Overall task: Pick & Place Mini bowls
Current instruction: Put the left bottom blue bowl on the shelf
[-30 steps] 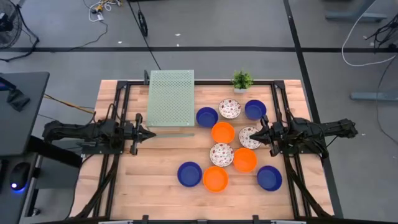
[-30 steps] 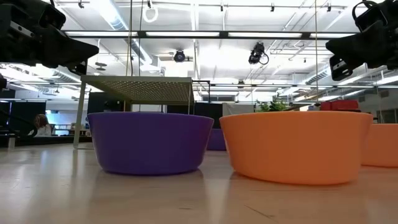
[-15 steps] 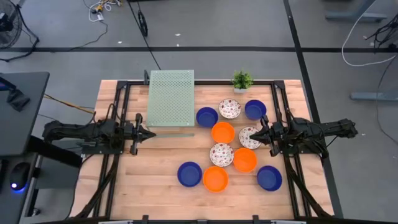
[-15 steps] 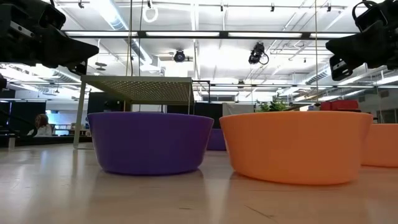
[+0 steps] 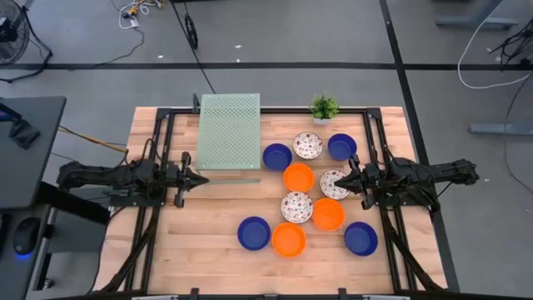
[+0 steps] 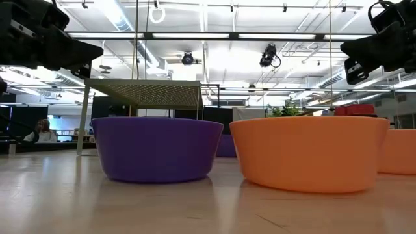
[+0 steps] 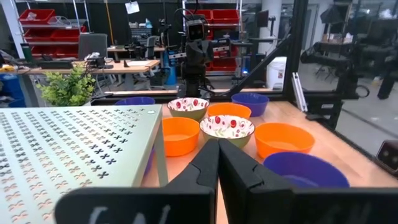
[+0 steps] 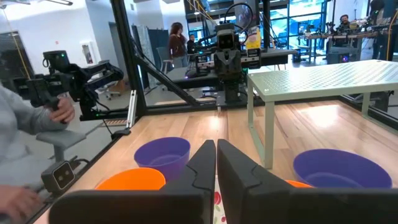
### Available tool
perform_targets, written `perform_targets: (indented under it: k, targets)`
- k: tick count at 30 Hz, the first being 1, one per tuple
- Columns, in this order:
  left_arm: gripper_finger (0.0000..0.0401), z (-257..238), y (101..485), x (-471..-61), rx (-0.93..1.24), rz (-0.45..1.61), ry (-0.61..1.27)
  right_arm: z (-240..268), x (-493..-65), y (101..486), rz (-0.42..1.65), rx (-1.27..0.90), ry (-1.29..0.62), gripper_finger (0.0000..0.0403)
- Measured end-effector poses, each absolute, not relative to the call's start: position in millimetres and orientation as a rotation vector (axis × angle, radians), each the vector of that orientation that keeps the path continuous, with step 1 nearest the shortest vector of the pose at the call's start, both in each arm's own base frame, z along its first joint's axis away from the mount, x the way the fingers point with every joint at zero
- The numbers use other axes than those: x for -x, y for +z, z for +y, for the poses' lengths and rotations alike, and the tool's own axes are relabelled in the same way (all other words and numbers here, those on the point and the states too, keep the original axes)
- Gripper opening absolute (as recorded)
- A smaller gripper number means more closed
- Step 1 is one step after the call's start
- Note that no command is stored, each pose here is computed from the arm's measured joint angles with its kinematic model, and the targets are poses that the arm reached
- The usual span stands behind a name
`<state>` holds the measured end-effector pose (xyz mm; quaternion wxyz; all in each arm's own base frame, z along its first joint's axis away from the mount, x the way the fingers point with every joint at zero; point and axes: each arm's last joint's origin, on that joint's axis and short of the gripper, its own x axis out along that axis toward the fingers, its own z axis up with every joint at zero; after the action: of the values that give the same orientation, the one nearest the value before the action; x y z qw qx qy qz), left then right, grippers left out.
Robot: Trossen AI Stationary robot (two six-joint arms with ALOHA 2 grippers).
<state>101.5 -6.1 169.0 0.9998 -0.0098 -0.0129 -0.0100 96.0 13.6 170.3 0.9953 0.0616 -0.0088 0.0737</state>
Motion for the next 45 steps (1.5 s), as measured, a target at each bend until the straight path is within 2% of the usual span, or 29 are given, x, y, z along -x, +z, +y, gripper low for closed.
perform_targets:
  k: [5, 10, 14, 21, 27, 32, 37, 45]
  targets:
    - [0.0012, -6, 174, -101, 0.099, -0.077, -0.028, 14, -96, 170, -0.018, -0.123, 0.148, 0.0022]
    - [0.0012, -6, 187, -99, 0.117, -0.211, -0.038, 14, -96, 170, -0.017, -0.123, 0.148, 0.0022]
    - [0.0012, -7, 190, -99, 0.246, -0.233, -0.093, 14, -96, 170, -0.017, -0.123, 0.148, 0.0022]
    - [0.0008, -15, 194, -106, 0.146, -0.251, -0.214, 14, -96, 170, -0.017, -0.123, 0.148, 0.0022]
    - [0.0007, -35, 203, -134, 0.092, -0.05, -0.285, 14, -96, 170, -0.017, -0.123, 0.148, 0.0022]
    - [0.0026, -61, 206, -168, 0.054, 0.229, -0.316, 14, -96, 170, -0.017, -0.123, 0.148, 0.0022]
    - [0.006, -83, 204, -202, 0.042, 0.558, -0.261, 14, -96, 170, -0.017, -0.123, 0.148, 0.0022]
    - [0.0142, -132, 201, -256, -0.05, 0.79, -0.413, 14, -96, 170, -0.016, -0.123, 0.148, 0.0022]
